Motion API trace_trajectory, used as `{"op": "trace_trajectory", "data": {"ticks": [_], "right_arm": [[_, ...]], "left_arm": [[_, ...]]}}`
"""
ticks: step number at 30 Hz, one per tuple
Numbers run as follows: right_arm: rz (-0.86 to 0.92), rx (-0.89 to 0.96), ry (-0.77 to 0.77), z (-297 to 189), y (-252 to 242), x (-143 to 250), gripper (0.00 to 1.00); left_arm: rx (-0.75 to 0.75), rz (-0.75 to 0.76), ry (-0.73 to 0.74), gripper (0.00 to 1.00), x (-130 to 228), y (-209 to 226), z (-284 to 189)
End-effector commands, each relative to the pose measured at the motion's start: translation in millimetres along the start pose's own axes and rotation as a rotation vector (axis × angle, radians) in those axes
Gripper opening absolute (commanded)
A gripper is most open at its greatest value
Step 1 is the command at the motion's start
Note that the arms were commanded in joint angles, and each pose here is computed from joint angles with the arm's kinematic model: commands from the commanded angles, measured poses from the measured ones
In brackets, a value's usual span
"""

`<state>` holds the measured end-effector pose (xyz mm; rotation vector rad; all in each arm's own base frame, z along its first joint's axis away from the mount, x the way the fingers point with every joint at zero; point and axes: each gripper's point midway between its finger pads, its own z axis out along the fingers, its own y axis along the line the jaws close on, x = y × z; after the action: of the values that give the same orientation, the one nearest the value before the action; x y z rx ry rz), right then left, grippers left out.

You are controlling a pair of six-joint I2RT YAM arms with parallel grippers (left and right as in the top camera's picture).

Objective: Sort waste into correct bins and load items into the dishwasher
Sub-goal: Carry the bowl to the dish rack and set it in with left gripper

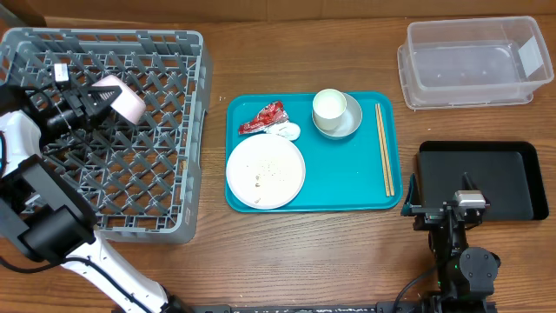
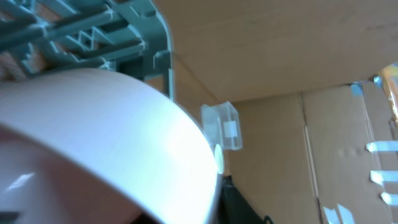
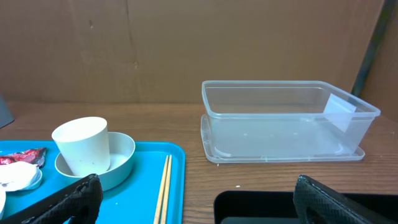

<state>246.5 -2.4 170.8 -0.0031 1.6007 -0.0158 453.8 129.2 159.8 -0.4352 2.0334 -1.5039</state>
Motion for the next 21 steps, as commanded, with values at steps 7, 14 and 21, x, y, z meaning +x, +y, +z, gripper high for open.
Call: {"op": "trace_trajectory", "data": {"ticks": [7,14,21], "right_arm": [[-0.004,0.012,-0.006,0.0,-2.3,1.1,1.0],[-0.004,0.012,-0.006,0.0,-2.3,1.1,1.0],[-0.004,0.012,-0.006,0.0,-2.3,1.1,1.0]], "left_arm": [[-0.144,-0.059,-0.025,0.58,-16.1,1.1,-16.6],[-0.46,0.009,-0.055,0.54,-43.9,-37.8,-55.5],[-0.697,-0.022,-0.114,0.81,-49.5,-67.9,-79.1]]}}
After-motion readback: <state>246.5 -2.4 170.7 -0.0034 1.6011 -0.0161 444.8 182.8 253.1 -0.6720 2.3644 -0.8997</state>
